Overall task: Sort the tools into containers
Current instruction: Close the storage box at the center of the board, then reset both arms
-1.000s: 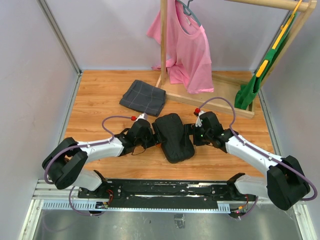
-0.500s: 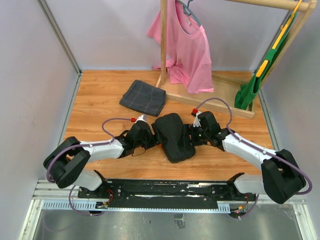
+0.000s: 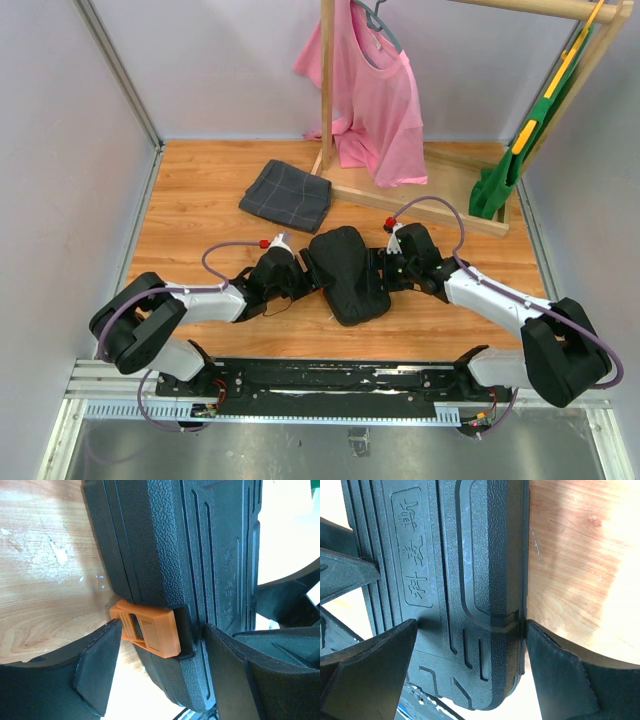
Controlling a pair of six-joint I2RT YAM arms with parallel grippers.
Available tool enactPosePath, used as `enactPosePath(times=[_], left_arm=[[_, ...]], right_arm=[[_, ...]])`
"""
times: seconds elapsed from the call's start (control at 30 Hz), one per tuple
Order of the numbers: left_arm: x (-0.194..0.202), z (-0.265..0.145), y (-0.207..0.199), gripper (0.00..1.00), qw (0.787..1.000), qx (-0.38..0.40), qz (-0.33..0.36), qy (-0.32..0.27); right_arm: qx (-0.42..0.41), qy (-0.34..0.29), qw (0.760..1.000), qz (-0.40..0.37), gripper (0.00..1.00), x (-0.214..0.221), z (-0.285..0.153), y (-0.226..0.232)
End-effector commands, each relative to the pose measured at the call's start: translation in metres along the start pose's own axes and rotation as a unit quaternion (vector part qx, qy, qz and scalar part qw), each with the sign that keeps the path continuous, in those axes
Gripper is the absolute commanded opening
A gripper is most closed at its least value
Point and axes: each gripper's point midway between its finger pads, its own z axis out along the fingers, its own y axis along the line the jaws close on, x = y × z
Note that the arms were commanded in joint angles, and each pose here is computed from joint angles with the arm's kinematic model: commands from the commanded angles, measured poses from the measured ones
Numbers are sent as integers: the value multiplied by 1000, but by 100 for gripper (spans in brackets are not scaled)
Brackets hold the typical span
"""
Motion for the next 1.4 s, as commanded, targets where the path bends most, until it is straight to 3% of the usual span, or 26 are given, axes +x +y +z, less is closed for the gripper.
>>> enactPosePath(times=[0.0,0.37,0.53,0.7,0.9,0.97,1.37], left_arm=[[19,3,18,70,1000,-14,2,26],[17,6,9,67,1000,9,11,24],[8,1,15,68,1000,-14,24,5],[-12,-14,22,73,996,-60,55,-34],[-51,-50,16,82,985,-96,92,-112],[-64,-63,12,84,979,-103,108,-136],[-123,-144,-4,99,941,-154,174,-247]], right_arm=[[-43,39,998,2,86,23,7,17],[-45,35,998,4,86,22,4,18],[-4,18,1000,-13,88,11,-4,8],[53,-44,997,-44,90,-17,-28,-4],[66,-112,989,-71,93,-43,-57,0],[74,-135,985,-73,100,-49,-67,-2],[140,-284,945,-87,99,-71,-138,-23]])
